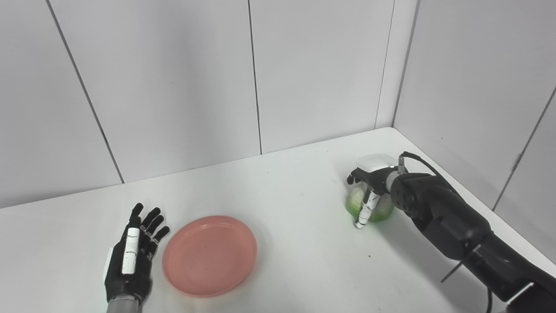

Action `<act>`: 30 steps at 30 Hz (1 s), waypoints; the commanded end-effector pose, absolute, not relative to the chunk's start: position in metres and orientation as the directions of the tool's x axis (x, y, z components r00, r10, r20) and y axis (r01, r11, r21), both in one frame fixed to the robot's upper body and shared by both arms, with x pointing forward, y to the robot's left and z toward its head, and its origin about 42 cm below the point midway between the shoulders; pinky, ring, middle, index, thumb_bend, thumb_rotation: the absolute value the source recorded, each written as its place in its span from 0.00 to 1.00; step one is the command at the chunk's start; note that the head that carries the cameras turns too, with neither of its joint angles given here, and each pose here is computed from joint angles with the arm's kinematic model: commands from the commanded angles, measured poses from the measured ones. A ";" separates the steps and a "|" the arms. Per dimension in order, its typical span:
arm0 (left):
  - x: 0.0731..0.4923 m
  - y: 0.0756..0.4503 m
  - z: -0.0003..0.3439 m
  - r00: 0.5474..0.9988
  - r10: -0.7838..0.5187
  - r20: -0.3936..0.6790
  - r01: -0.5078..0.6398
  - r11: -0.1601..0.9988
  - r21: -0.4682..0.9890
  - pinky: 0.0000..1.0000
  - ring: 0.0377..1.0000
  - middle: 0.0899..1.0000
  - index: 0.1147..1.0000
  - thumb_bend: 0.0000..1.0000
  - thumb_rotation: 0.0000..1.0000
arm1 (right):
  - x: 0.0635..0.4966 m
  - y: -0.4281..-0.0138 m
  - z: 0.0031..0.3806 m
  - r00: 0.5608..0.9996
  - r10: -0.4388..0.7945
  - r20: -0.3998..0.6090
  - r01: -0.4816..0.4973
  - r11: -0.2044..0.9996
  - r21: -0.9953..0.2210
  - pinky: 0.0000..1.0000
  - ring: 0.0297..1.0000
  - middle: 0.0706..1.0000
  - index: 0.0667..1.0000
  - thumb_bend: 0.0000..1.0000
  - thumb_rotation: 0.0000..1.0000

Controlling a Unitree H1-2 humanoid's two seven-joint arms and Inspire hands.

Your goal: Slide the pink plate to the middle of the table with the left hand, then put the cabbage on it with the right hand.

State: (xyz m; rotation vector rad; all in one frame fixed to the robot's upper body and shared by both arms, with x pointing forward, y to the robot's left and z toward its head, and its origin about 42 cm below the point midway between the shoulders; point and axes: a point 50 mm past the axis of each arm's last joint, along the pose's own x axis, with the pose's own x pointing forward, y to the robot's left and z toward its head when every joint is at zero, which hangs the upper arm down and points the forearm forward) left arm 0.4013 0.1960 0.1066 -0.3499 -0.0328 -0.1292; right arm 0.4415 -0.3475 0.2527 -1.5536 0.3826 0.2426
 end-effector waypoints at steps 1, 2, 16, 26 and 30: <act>0.373 0.198 0.064 0.990 -0.119 -0.070 0.084 0.921 -0.379 0.83 0.87 0.84 0.92 0.89 0.68 | 0.439 -0.354 0.252 0.902 -0.098 -0.421 -0.423 -0.002 -0.906 0.27 0.43 0.46 0.70 0.54 0.00; 0.373 0.198 0.065 0.990 -0.119 -0.070 0.084 0.921 -0.381 0.83 0.87 0.84 0.92 0.88 0.68 | 0.439 -0.354 0.253 0.900 -0.104 -0.424 -0.426 0.001 -0.905 0.28 0.44 0.46 0.70 0.54 0.00; 0.374 0.197 0.065 0.989 -0.132 -0.071 0.094 0.914 -0.394 0.81 0.88 0.85 0.92 0.87 0.68 | 0.441 -0.353 0.263 0.890 -0.100 -0.446 -0.450 -0.025 -0.893 0.22 0.40 0.48 0.71 0.53 0.00; 0.376 0.197 0.065 0.988 -0.137 -0.071 0.100 0.920 -0.380 0.83 0.89 0.85 0.92 0.87 0.69 | 0.444 -0.355 0.270 0.887 -0.085 -0.453 -0.458 -0.050 -0.888 0.22 0.40 0.47 0.68 0.53 0.00; 0.375 0.195 0.065 0.988 -0.131 -0.077 0.092 0.918 -0.385 0.81 0.88 0.84 0.92 0.88 0.68 | 0.446 -0.355 0.279 0.889 -0.083 -0.451 -0.457 -0.088 -0.885 0.22 0.39 0.47 0.66 0.53 0.00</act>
